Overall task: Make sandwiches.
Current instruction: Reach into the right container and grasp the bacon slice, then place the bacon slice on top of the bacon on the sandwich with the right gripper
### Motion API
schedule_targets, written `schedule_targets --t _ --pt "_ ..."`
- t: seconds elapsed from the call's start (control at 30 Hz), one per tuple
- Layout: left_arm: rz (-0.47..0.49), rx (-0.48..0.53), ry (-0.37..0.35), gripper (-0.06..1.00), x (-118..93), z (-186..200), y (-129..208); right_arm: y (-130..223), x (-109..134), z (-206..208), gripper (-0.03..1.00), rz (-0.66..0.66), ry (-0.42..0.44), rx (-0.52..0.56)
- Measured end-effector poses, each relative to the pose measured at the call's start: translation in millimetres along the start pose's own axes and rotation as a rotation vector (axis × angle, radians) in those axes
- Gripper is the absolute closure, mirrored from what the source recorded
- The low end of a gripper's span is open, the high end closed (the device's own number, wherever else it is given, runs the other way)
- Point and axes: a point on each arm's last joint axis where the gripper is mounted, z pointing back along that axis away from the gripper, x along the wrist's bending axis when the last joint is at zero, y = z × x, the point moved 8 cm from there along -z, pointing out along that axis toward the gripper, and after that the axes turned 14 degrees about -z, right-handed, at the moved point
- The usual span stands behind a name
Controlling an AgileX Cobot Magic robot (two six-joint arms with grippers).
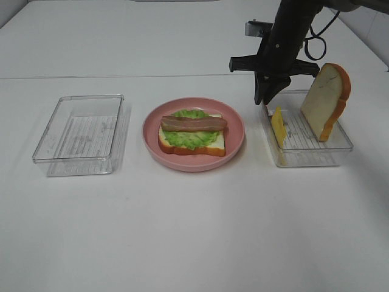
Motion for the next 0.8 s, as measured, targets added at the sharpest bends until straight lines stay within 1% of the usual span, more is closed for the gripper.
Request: schedule_targets --t 0.03,0.07,0.1,0.37,0.47,0.5,0.53,0.57,0.6,0.63,0.67,0.73,0.77,0.8 --pt "0.000 0.000 0.000 0.01 0.0 0.0 0.0 -0.1 -0.3 0.0 0.89 0.000 0.002 -0.001" --pt "0.000 0.000 0.000 0.01 0.0 0.0 0.0 -0.1 -0.3 0.0 0.89 0.000 0.002 -0.001" --pt "0.000 0.000 0.000 0.01 0.0 0.0 0.0 -0.4 -0.9 0.0 0.95 0.000 0.005 -0.002" --pt "0.000 0.000 0.000 0.01 0.0 0.0 0.0 -0.8 -1.2 3.0 0.95 0.002 0.007 -0.008" --pt "0.000 0.000 0.000 0.01 0.0 0.0 0.0 -2.7 0.0 13.9 0.95 0.004 -0.001 -0.031" --pt "0.000 0.000 0.000 0.01 0.0 0.0 0.0 -5.7 2.5 29.0 0.95 0.006 -0.015 -0.065" --pt "0.000 0.000 0.000 0.01 0.0 0.0 0.0 -5.7 2.5 29.0 0.95 0.006 -0.015 -0.065" --pt "0.000 0.000 0.000 0.01 0.0 0.0 0.0 -7.1 3.8 38.6 0.95 0.007 -0.024 -0.085" --pt "0.000 0.000 0.000 0.01 0.0 0.0 0.0 -9.2 6.3 58.3 0.95 0.010 -0.043 -0.126" --pt "0.000 0.000 0.000 0.01 0.0 0.0 0.0 -9.2 6.3 58.3 0.95 0.010 -0.043 -0.126" --pt "0.000 0.000 0.000 0.01 0.0 0.0 0.0 -9.4 7.9 78.6 0.95 0.013 -0.059 -0.164" --pt "0.000 -0.001 0.000 0.01 0.0 0.0 -0.2 -9.2 9.1 86.8 0.95 0.013 -0.070 -0.178" --pt "0.000 -0.001 0.000 0.01 0.0 0.0 -0.2 -7.6 12.8 102.0 0.95 0.014 -0.099 -0.201" --pt "0.000 -0.001 0.000 0.01 0.0 0.0 -0.2 -7.6 12.8 102.0 0.95 0.014 -0.099 -0.201"
